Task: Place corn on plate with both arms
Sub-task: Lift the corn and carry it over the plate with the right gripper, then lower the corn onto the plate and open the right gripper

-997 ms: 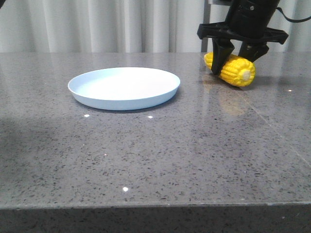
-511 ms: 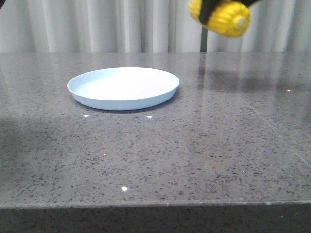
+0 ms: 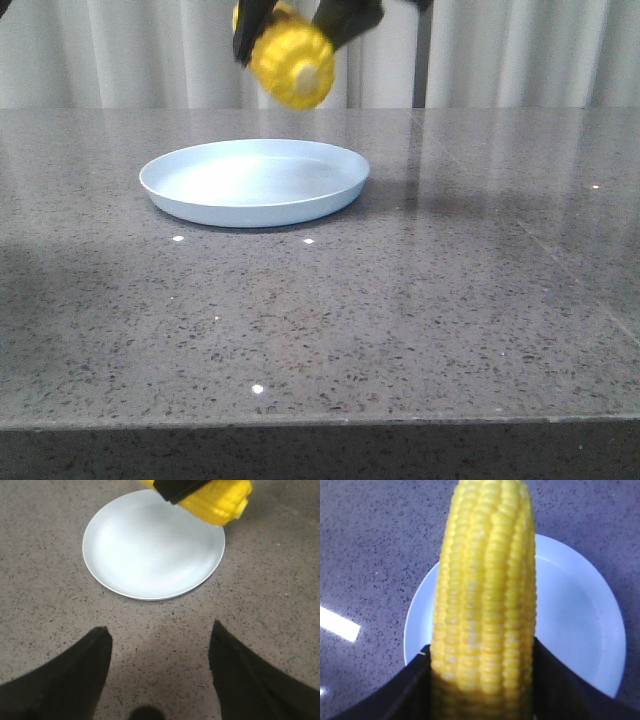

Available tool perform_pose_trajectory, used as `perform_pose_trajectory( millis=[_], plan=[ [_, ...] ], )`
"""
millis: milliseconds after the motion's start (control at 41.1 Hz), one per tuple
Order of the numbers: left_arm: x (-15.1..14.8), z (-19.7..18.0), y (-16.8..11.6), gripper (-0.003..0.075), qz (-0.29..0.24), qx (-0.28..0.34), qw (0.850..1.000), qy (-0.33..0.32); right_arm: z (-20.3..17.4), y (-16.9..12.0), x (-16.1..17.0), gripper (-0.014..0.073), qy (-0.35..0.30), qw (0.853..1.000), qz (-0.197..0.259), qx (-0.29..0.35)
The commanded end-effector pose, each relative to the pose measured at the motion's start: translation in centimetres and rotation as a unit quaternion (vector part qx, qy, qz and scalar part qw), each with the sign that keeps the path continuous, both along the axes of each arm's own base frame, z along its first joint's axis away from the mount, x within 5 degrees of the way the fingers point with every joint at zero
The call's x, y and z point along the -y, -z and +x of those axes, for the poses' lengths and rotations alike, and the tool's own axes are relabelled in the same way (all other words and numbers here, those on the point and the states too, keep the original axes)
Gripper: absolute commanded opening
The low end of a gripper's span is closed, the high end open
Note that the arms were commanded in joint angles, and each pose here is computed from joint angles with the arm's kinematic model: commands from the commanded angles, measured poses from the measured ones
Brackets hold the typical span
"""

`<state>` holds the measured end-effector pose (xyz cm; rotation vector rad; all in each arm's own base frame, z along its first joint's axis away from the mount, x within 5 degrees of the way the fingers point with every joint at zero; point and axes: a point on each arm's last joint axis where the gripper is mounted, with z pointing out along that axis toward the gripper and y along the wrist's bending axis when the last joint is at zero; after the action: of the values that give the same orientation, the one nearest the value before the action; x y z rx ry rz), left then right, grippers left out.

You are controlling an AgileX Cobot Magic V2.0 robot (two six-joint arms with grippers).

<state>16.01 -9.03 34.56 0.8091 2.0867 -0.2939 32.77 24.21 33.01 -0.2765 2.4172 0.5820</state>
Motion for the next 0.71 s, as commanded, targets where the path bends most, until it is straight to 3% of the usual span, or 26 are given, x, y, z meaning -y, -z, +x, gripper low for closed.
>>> perform_pose_trajectory(
  millis=[0,268,511,681],
  plan=[
    [0.1,0.0,-1.5,0.0421,-0.030,0.042,0.999,-0.006,0.4,-1.6,-0.3,0.0249,0.025,0.996,0.063,0.051],
    [0.1,0.0,-1.6,0.0421,-0.031,0.044,0.999,-0.006,2.2,1.4,-1.4,0.0270,0.031,0.997,0.060,0.047],
    [0.1,0.1,-1.7,0.0421,-0.035,0.053,0.998,-0.009,2.3,2.1,-1.6,0.0448,0.030,0.998,0.052,0.036],
    [0.1,0.1,-1.7,0.0421,-0.035,0.053,0.998,-0.009,2.2,2.2,-1.5,0.0522,0.029,0.998,0.047,0.029]
  ],
)
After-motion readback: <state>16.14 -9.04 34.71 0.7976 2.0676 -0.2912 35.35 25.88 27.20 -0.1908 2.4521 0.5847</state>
